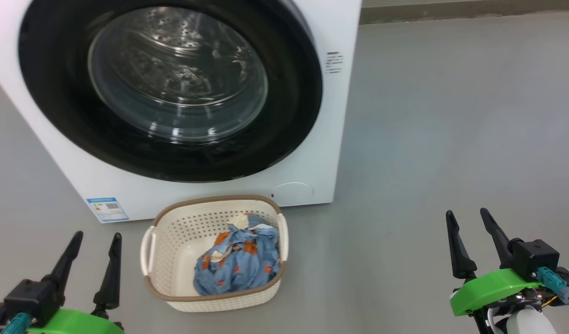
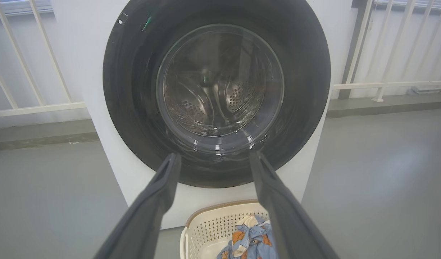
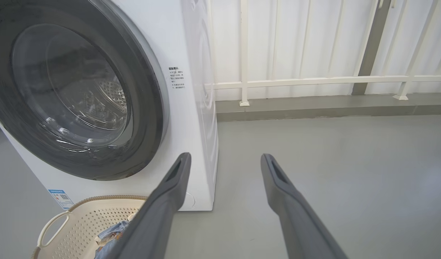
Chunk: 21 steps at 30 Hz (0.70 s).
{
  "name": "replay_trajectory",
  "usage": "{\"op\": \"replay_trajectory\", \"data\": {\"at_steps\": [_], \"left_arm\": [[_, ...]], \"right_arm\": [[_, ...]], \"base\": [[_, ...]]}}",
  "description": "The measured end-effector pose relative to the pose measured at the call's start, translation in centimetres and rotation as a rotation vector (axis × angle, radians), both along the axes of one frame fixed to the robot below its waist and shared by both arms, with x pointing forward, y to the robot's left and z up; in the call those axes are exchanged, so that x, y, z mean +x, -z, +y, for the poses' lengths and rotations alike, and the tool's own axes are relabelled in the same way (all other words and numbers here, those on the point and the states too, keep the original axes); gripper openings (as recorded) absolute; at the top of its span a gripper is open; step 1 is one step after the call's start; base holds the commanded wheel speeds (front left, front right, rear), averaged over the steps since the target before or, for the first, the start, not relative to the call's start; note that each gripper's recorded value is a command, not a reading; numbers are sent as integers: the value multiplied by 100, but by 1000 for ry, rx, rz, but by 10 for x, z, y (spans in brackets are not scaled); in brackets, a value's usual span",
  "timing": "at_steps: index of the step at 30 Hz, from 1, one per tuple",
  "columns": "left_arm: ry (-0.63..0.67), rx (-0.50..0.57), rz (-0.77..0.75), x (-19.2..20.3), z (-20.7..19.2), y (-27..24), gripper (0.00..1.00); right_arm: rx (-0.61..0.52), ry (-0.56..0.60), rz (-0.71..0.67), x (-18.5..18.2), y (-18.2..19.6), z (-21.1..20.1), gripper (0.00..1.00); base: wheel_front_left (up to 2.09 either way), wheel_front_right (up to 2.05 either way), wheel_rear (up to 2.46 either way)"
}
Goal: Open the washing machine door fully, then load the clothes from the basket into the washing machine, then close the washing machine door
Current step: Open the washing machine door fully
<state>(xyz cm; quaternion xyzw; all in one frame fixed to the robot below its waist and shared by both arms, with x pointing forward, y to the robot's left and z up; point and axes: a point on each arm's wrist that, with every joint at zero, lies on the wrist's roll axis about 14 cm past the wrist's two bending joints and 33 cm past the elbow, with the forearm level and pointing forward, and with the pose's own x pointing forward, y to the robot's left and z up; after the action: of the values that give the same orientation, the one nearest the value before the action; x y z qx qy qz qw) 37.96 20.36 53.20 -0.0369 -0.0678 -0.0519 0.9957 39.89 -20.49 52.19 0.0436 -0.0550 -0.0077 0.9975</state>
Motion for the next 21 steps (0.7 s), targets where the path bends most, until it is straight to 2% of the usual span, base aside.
{"op": "replay_trajectory", "data": {"at_steps": [8,21], "left_arm": [[22,-1,-6,2,-8,-1,100],[31,-4,-8,0,-10,-2,100]], "right_arm": [[-2,2,-3,0,-1,-1,100],[-2,1,-11,0,-4,0,100]], "base": [[55,55,-110],[3,3,-5]]}}
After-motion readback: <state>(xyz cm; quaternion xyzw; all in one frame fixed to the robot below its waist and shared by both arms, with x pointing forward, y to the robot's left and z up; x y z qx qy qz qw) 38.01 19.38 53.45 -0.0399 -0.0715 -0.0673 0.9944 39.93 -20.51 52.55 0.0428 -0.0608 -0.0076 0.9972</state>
